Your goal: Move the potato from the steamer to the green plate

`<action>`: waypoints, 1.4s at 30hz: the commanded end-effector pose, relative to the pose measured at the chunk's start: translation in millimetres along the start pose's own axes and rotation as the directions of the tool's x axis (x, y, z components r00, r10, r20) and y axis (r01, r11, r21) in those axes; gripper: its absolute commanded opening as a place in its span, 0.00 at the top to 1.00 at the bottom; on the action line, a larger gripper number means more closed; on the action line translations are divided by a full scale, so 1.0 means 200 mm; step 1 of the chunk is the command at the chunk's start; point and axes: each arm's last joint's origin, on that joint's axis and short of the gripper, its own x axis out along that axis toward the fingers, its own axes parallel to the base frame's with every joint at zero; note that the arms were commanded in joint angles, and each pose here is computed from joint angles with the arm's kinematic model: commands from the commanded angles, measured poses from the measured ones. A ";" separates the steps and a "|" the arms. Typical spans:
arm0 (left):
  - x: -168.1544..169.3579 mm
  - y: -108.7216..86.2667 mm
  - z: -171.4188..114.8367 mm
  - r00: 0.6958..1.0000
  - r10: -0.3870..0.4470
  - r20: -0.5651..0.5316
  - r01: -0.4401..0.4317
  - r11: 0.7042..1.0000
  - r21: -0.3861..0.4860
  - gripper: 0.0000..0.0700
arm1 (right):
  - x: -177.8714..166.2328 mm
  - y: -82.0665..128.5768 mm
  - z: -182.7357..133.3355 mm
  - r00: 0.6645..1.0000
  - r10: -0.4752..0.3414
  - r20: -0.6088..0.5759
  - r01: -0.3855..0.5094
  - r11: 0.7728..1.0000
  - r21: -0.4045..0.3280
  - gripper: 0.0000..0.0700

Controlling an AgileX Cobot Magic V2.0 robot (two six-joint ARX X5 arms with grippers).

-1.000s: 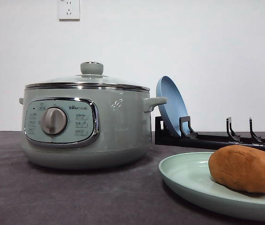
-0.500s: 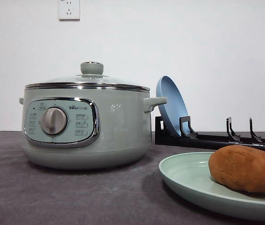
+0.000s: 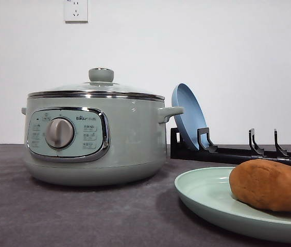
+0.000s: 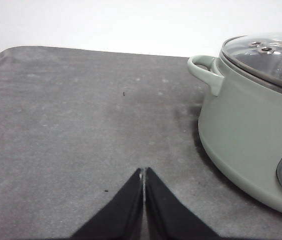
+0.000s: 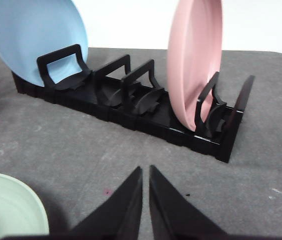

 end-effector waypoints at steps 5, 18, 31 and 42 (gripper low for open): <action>0.01 0.00 -0.03 1.000 0.005 -0.005 -0.005 1.000 -0.003 1.00 | 0.00 0.01 -0.01 1.000 0.000 -0.016 0.000 1.000 0.017 0.98; 0.01 0.00 -0.03 1.000 0.005 -0.005 -0.005 1.000 -0.003 1.00 | 0.00 0.01 0.00 1.000 0.019 0.011 -0.019 1.000 0.015 0.98; 0.01 0.00 -0.03 1.000 0.005 -0.005 -0.005 1.000 -0.003 1.00 | 0.00 0.01 0.00 1.000 0.019 0.011 -0.019 1.000 0.015 0.98; 0.01 0.00 -0.03 1.000 0.005 -0.005 -0.005 1.000 -0.003 1.00 | 0.00 0.01 0.00 1.000 0.019 0.011 -0.019 1.000 0.015 0.98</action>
